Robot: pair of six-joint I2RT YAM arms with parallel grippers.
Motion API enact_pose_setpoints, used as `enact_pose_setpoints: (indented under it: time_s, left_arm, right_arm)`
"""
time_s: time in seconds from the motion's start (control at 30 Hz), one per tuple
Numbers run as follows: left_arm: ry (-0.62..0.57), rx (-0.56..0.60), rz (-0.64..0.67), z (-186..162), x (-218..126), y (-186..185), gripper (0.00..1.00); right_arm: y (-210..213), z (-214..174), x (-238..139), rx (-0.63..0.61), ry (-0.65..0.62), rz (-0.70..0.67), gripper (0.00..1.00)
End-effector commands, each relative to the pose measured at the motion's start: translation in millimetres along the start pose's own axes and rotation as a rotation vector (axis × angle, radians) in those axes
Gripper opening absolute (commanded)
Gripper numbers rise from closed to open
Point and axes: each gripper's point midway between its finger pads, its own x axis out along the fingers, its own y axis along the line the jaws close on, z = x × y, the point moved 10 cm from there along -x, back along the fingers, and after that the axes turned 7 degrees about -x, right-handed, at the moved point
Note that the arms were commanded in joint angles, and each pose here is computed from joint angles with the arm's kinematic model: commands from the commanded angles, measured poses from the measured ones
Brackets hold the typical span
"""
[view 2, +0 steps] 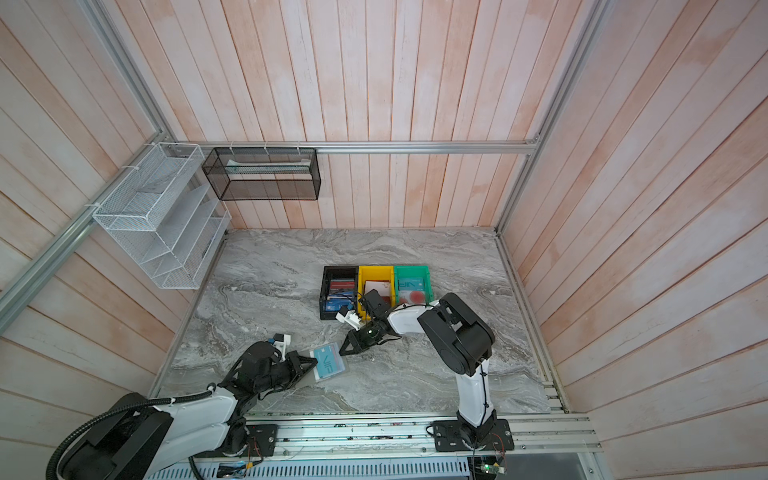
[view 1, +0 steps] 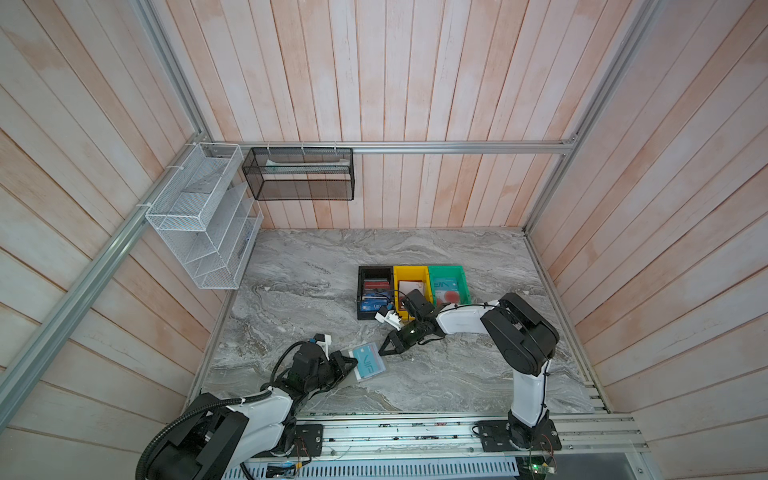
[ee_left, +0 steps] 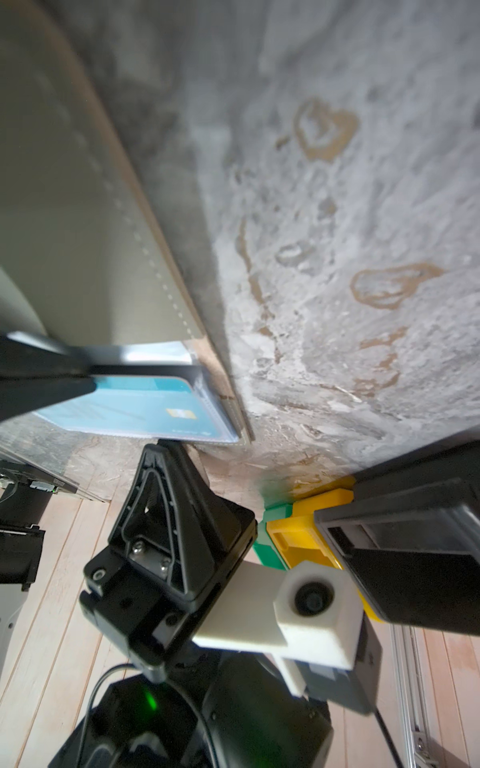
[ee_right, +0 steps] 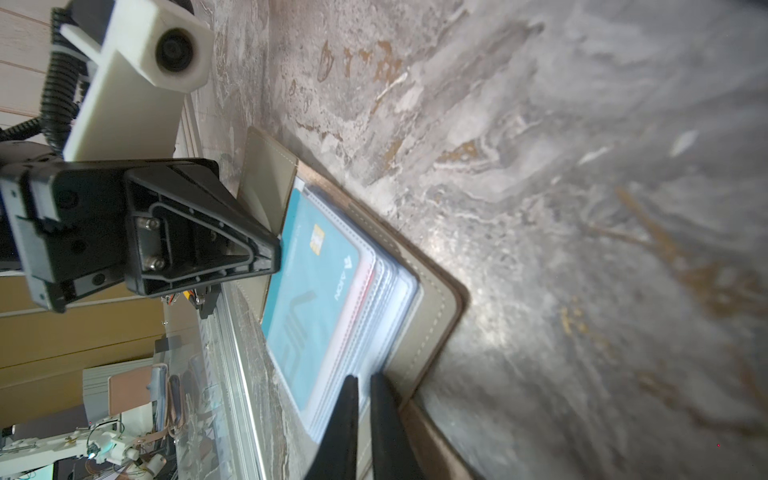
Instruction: Take the credit cards out of the card holder
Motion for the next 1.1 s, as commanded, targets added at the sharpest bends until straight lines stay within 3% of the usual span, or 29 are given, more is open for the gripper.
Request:
enact_pose_setpoints:
  time_s: [0.0,0.8,1.07]
  left_arm:
    - [0.031,-0.051,0.154,-15.5,-10.8,45.9,0.0]
    - [0.006,-0.043,0.099,-9.6,-24.6,24.9,0.0]
    - [0.003,0.014,0.07,1.3,-25.3,-4.1,0.0]
  right_arm:
    - [-29.2,-38.7,2.4,0.129,0.122,-0.165,0.13]
    - [-34.8,-48.7,-48.9,0.188,0.045,-0.257,0.13]
    - [-2.9,-23.0,-68.8,0.086,-0.052,-0.166,0.28]
